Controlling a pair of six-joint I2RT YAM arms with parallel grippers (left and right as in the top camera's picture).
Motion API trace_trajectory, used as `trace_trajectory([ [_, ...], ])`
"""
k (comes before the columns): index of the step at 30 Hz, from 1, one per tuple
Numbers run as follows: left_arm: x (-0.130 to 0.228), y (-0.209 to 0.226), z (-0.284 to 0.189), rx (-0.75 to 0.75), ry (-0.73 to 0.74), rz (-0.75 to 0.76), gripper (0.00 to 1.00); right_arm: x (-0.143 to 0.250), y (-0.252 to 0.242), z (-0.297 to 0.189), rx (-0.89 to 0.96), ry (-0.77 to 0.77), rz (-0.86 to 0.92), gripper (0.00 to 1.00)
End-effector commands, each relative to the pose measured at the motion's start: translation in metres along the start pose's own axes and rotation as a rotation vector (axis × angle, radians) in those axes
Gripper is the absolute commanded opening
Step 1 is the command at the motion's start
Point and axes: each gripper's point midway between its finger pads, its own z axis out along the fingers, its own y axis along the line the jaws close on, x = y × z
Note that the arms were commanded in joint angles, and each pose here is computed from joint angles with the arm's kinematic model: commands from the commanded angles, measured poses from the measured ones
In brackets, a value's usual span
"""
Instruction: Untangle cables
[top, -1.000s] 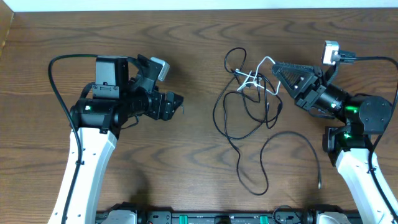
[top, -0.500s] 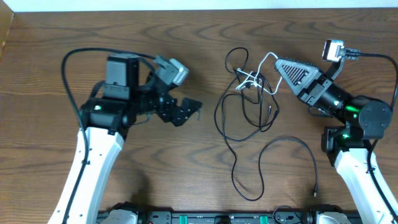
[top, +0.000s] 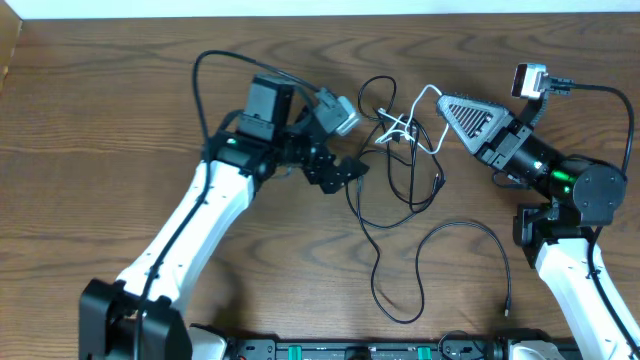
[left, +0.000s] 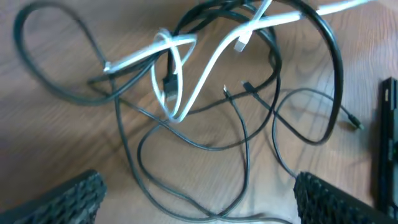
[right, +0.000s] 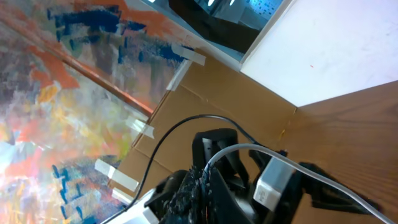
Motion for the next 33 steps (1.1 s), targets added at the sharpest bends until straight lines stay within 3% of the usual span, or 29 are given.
trace_trajectory([
  [1,-0.011,-0.008,0.015,0.028,-0.035,0.068,0.97,0.002,0.009,0.004,-0.023,0.000,-0.002,0.01],
  [9,-0.011,0.000,0.049,-0.025,-0.020,0.129,0.97,0.012,0.013,0.010,-0.040,0.029,0.008,0.01],
  [14,-0.011,0.006,0.062,-0.025,-0.033,0.144,0.87,0.014,0.014,0.010,-0.042,0.042,0.021,0.01],
  [19,-0.013,0.010,0.067,-0.029,-0.047,0.154,0.69,0.016,0.014,0.010,-0.042,0.050,0.020,0.01],
  [21,-0.012,0.010,0.067,-0.029,-0.046,0.153,0.55,0.015,0.014,0.010,-0.042,0.050,0.020,0.01],
  [25,-0.010,0.011,0.067,-0.030,-0.037,0.142,0.08,0.015,0.012,0.010,-0.037,0.048,0.013,0.01],
  [33,-0.012,0.003,0.049,-0.035,-0.024,0.126,0.08,0.008,-0.024,0.001,0.089,0.027,0.025,0.01],
])
